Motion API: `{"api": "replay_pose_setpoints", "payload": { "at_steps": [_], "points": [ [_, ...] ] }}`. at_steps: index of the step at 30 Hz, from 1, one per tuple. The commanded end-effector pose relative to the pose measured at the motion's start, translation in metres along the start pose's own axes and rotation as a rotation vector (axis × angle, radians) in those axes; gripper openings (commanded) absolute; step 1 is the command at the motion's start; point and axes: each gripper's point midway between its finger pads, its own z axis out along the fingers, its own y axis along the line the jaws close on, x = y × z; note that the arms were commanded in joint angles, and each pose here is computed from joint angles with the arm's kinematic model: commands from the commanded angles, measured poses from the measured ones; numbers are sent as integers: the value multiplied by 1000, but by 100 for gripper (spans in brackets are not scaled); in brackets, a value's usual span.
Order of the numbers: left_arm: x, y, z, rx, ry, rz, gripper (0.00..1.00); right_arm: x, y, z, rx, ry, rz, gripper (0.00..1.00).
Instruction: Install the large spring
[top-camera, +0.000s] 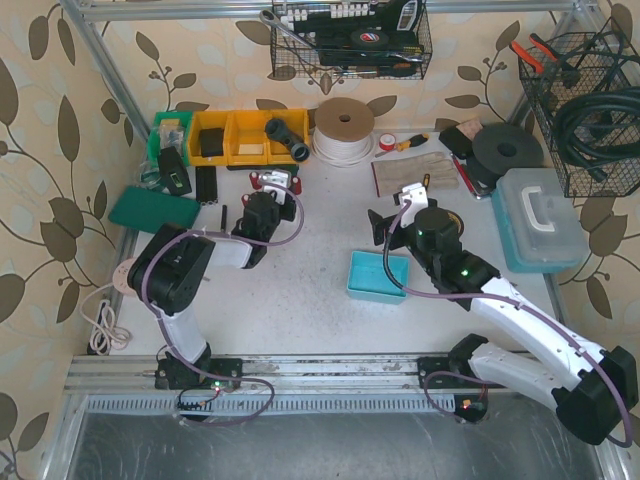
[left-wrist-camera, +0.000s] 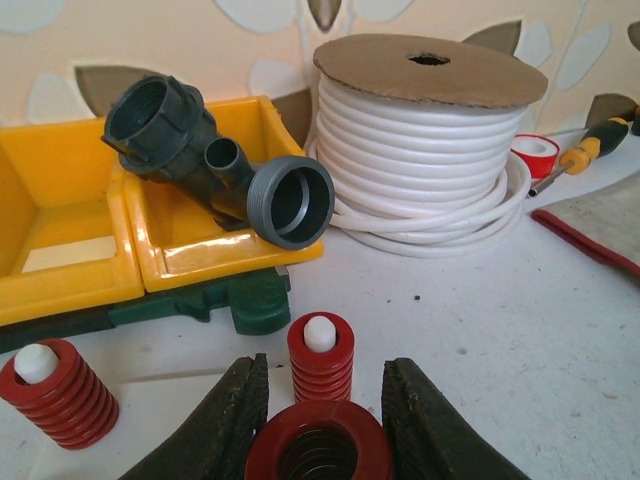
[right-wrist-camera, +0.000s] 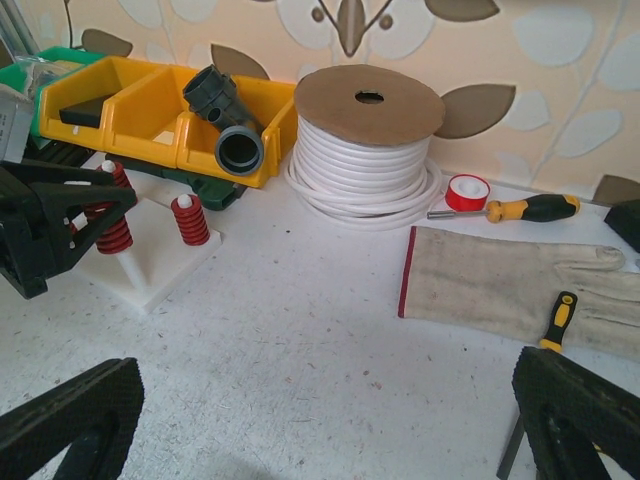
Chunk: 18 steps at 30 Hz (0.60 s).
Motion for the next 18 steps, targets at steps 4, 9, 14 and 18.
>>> {"api": "replay_pose_setpoints", "payload": {
  "at_steps": [4, 9, 14, 18],
  "points": [
    [-23, -2, 8, 22, -73, -21, 0, 2, -2, 1, 3, -5, 16, 100],
    [-7, -2, 11, 22, -48, -12, 0, 2, -3, 1, 1, -4, 21, 100],
    [2, -4, 14, 31, -34, 5, 0, 0, -6, -1, 6, -15, 31, 100],
    [8, 0, 12, 16, -28, -3, 6, 2, -7, 0, 5, -9, 35, 100]
  ]
}}
